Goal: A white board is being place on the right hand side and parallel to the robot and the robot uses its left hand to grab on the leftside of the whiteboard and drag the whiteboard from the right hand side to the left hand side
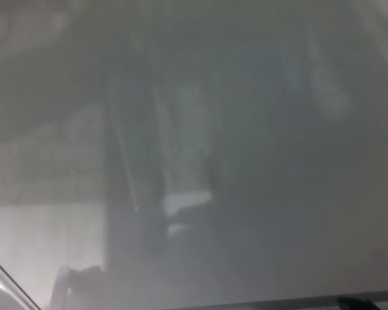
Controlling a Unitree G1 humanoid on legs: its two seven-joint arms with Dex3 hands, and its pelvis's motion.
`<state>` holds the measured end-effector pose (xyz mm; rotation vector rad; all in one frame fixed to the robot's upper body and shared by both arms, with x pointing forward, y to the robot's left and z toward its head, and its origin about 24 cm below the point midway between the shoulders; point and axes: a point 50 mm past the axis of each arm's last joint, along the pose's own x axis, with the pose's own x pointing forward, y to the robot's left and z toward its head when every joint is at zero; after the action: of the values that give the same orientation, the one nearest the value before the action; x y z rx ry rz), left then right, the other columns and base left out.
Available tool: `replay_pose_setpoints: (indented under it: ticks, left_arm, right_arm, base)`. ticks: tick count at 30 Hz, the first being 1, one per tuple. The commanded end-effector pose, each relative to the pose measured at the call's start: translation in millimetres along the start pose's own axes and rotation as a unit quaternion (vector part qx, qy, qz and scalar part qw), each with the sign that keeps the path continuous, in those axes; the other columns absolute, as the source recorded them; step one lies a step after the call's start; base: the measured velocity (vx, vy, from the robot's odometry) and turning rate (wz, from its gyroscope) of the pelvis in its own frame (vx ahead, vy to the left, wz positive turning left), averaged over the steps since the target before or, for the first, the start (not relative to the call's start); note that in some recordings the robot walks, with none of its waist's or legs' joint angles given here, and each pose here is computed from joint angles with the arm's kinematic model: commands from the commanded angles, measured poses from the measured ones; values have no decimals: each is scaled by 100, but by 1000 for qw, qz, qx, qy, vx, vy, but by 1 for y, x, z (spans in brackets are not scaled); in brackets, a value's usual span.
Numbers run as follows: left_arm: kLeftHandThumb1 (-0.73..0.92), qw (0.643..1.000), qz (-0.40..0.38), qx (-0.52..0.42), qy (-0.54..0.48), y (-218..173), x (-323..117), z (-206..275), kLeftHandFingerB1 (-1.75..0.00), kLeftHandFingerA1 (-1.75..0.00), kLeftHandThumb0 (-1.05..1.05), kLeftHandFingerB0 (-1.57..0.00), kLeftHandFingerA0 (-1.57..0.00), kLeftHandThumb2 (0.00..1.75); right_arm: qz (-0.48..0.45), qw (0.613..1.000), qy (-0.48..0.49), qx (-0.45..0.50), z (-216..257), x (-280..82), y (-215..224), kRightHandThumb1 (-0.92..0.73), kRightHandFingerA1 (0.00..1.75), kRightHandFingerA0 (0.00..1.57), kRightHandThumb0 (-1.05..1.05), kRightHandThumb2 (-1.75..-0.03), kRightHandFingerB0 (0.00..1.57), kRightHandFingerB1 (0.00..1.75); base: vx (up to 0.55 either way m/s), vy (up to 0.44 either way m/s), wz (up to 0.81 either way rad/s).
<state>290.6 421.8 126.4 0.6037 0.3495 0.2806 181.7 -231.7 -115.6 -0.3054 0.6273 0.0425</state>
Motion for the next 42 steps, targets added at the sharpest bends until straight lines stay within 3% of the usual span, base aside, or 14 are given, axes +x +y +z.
replay_pose_setpoints:
  ticks: [1,10,11,13,16,17,21,22,25,36,37,38,40,42]
  left_arm:
    - [65,999,-38,20,-15,-1,2,11,-57,-55,-22,-87,-91,59]
    - [64,999,-49,21,-11,-2,3,15,-57,-54,-22,-89,-92,59]
    - [63,999,-48,20,-10,-1,3,14,-54,-53,-16,-87,-93,59]
    - [64,999,-47,19,-9,-1,3,13,-53,-53,-14,-85,-91,59]
    - [65,999,-49,19,-9,0,2,13,-53,-53,-14,-85,-91,59]
    - [63,998,-52,18,-9,0,2,13,-53,-54,-18,-85,-93,59]
    - [60,998,-56,8,2,2,2,12,-39,-45,-23,-57,-67,58]
    - [48,997,-70,0,16,3,1,10,-46,-48,-19,0,-3,94]
    - [32,996,-74,-14,40,5,0,6,-9,-14,-45,0,0,65]
    - [26,998,-18,-39,52,4,1,-3,-39,-39,-37,-3,0,73]
    - [-4,995,11,-81,49,3,1,-5,-47,-49,-21,-7,-6,66]
    - [18,994,25,-99,46,2,1,-7,-30,-31,-39,-28,-23,48]
    - [0,979,70,-187,28,-9,2,-16,-49,-47,-11,-26,-15,65]
    - [17,969,93,-229,20,-21,2,-24,-33,-31,-32,-37,-24,47]
  right_arm:
    - [-4,1000,4,-2,-2,-1,-4,-62,118,0,-105,-62,0,73]
    - [-6,1000,2,-3,-1,-1,-4,-62,126,10,-105,-62,0,77]
    - [-7,1000,3,-3,-1,-1,-4,-58,131,39,-105,-69,0,74]
    - [-8,1000,3,-5,-1,-1,-4,-60,121,45,-105,-67,0,73]
    - [-8,1000,4,-7,-1,0,-4,-59,118,44,-105,-67,0,73]
    - [-7,1000,2,-8,-1,0,-4,-61,125,22,-105,-66,0,72]
    - [-12,1000,2,6,-1,0,-5,-57,116,43,-105,-68,0,76]
    - [-13,1000,2,2,-1,0,-5,-61,110,62,-105,-65,0,68]
    - [-11,1000,2,7,-1,-1,-6,-57,104,80,-105,-69,0,78]
    - [-11,1000,2,5,-1,-1,-7,-57,104,80,-105,-69,0,78]
    - [-11,1000,2,5,0,0,-7,-57,104,80,-105,-69,0,78]
    - [-11,1000,2,5,-1,0,-7,-57,104,80,-105,-69,0,78]
    - [-11,1000,3,5,-2,-1,-7,-57,104,80,-105,-69,0,78]
    - [-11,1000,3,5,-2,-1,-7,-57,104,80,-105,-69,0,78]
  base:
    - [0,0,0]
    - [0,0,0]
    - [0,0,0]
    - [0,0,0]
    - [0,0,0]
    - [0,0,0]
    - [0,0,0]
    - [0,0,0]
    - [0,0,0]
    - [0,0,0]
    - [0,0,0]
    - [0,0,0]
    - [0,0,0]
    - [0,0,0]
